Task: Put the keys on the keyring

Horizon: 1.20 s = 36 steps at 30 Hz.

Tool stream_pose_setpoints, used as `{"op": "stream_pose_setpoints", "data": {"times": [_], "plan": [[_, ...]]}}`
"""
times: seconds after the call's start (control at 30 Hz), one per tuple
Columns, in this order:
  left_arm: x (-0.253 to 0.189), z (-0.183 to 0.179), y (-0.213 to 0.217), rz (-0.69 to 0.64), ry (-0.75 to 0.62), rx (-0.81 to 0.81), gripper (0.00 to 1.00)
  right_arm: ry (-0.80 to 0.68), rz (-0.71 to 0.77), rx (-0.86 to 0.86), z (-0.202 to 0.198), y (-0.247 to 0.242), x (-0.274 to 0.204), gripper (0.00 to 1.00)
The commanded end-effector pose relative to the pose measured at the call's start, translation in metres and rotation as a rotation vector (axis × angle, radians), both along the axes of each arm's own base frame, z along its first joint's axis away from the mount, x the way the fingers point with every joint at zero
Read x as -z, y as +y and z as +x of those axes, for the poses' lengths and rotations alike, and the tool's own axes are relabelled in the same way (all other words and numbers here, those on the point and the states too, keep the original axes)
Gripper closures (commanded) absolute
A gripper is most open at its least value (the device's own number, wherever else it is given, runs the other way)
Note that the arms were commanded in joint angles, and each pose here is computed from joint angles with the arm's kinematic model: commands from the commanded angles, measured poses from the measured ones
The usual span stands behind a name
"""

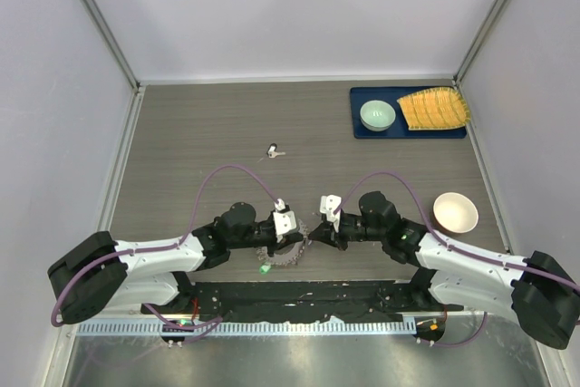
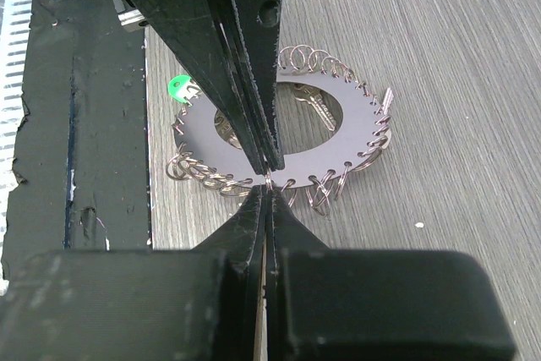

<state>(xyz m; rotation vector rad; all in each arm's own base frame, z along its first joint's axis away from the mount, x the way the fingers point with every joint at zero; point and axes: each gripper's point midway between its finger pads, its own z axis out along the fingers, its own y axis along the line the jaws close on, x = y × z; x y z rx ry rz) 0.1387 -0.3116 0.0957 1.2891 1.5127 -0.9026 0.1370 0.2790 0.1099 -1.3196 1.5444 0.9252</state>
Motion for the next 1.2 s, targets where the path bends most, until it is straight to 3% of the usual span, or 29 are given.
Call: {"op": "stream_pose_setpoints", "data": {"times": [0.0,1.17], "plan": [[-0.019,0.003,-0.008,-0.069,-0.051,0.020,1.00,-0.061,0.061,-0.014,0.006,0.010,-0.025,0.99],[-0.011,0.004,-0.007,-0.051,-0.032,0.004,1.00,-0.088,0.062,0.017,0.009,0.005,-0.030,0.99]]}}
